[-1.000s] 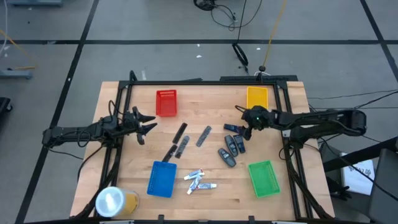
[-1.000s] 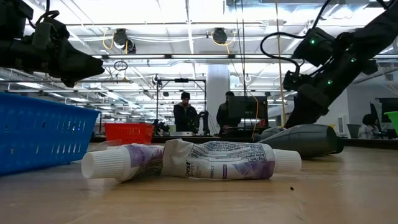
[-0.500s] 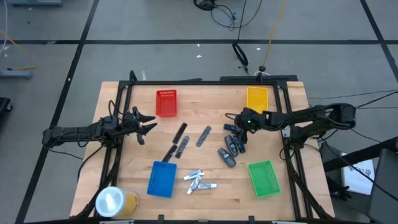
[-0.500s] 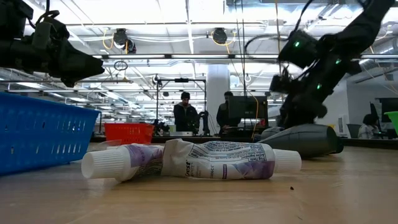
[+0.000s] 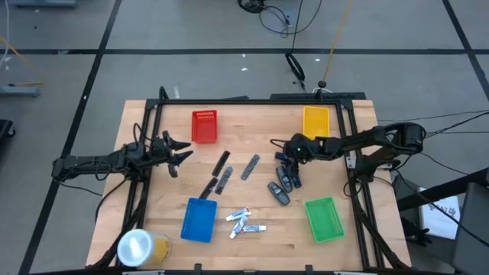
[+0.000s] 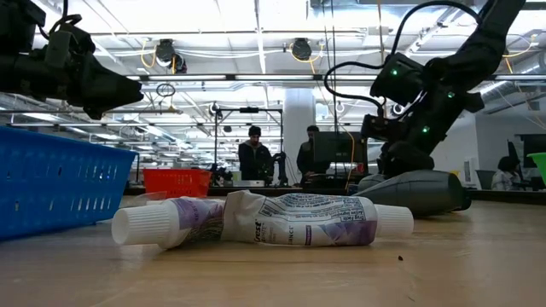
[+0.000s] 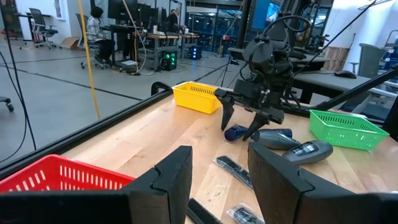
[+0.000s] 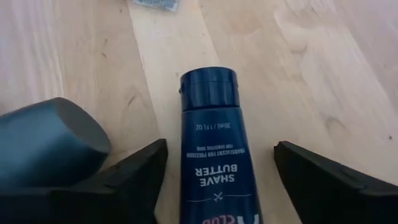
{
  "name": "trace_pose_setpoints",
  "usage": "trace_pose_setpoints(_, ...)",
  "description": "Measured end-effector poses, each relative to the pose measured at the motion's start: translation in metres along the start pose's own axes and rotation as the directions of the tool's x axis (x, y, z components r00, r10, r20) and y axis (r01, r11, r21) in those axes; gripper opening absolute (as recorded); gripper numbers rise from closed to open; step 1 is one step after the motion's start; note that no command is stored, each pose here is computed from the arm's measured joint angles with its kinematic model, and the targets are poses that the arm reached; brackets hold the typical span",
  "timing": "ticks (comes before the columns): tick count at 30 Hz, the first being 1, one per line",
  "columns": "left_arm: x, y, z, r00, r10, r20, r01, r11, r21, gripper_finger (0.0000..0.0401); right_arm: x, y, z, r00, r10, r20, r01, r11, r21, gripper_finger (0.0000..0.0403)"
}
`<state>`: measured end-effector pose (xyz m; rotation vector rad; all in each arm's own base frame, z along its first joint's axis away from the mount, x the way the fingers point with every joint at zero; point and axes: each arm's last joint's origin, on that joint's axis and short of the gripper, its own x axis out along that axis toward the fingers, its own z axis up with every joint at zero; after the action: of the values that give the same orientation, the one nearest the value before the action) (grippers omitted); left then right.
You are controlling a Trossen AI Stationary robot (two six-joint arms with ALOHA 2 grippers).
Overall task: Pick & Place Travel size toiletries
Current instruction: Put the top blue shave cream into the yellow basket
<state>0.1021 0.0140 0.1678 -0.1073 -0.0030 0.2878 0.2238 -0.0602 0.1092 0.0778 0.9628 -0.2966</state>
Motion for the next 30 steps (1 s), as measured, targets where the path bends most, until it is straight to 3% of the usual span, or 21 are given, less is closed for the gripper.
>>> trace_pose_setpoints(15, 0.0, 0.0, 0.0, 1.0, 0.0, 0.0, 0.0, 1.0, 0.0, 0.0154, 0.001, 0.001, -0.004, 1.0, 0.007, 0.003, -0.007, 1.0, 0.008, 0.014)
trace_pose_setpoints(30, 0.0, 0.0, 0.0, 1.0, -0.001, 0.0, 0.001, 1.0, 0.0, 0.0154, -0.019, -0.002, 0.006, 0.994, -0.016, 0.108, 0.013, 1.0, 0.027, 0.0123)
